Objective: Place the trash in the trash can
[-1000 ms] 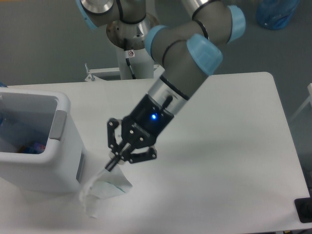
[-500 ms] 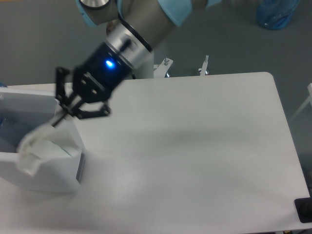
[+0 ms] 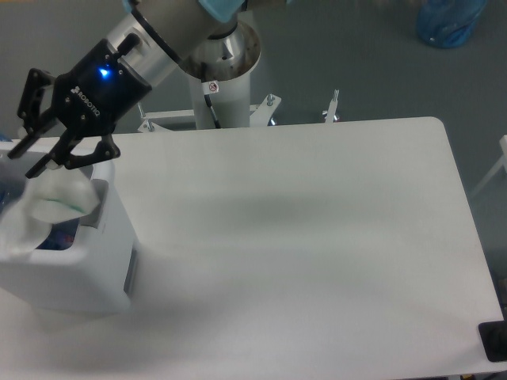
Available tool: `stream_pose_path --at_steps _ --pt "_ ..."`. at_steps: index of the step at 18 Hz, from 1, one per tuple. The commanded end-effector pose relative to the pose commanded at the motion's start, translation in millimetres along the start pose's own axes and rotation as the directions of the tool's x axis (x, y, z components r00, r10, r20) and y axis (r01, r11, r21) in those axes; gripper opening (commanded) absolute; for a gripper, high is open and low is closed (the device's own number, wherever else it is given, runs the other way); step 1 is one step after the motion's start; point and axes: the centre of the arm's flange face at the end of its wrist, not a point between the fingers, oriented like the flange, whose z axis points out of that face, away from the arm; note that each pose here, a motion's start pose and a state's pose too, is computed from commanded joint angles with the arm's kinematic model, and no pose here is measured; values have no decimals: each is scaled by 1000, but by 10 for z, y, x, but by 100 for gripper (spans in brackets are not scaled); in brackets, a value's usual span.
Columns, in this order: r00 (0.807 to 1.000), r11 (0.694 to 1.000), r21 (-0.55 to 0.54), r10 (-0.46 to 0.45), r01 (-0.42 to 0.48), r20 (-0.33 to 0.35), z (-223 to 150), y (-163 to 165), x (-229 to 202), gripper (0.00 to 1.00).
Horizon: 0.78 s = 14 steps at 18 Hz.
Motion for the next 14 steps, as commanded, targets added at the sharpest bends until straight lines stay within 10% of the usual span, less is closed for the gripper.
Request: stream_pose_path --at_steps 6,8,14 --pt "999 999 4 46 -46 20 8 -115 -132 100" --pt "989 996 -35 88 -85 122 -20 -332 -387 100" --pt "865 951 -259 268 -168 424 23 -634 -1288 100"
